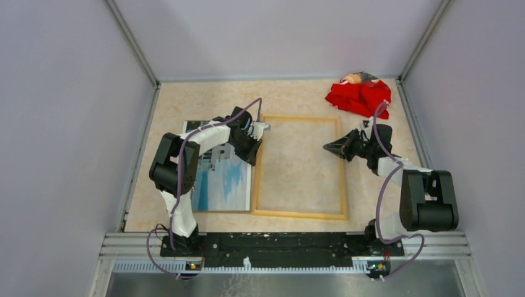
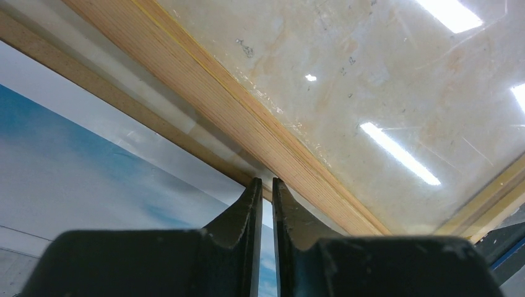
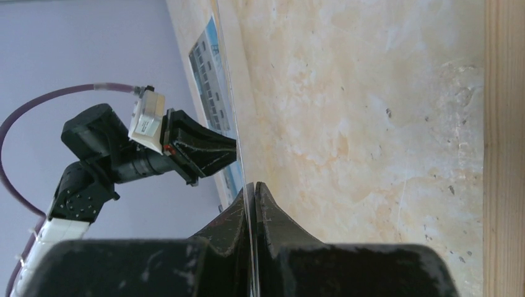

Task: Put the photo into the frame
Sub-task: Place the photo frame item in the photo frame.

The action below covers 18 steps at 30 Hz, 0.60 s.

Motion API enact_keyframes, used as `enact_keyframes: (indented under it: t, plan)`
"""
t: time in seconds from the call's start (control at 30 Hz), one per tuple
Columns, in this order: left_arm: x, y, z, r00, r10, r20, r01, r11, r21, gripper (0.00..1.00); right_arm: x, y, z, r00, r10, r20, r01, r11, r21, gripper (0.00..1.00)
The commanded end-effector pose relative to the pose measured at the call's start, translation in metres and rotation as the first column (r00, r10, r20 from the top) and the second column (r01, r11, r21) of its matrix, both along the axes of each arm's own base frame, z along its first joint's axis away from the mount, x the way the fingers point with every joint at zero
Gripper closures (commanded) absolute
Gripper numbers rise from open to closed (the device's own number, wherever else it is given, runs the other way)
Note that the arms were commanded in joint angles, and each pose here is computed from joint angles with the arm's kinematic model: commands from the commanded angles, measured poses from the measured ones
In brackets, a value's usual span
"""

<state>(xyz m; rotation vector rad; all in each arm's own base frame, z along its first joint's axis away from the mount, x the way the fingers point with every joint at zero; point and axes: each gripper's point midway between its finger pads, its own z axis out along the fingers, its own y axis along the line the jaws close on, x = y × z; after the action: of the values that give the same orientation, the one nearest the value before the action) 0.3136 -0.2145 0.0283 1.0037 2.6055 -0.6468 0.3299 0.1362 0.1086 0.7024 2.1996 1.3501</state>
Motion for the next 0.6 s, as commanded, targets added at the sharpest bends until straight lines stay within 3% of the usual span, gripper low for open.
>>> enact_keyframes:
  t: [0.0,0.57]
  plan:
    - [0.004,-0.005,0.006,1.0,0.0,0.021,0.0,1.0,-0.01,0.83,-0.006,0.008,0.03,0.996,0.055,0.069,-0.059,0.997,0.055,1.0]
    - [0.003,-0.01,0.01,1.0,-0.005,0.018,0.006,0.999,-0.034,0.85,-0.007,0.024,0.078,0.992,0.022,0.128,-0.027,0.999,0.037,1.0]
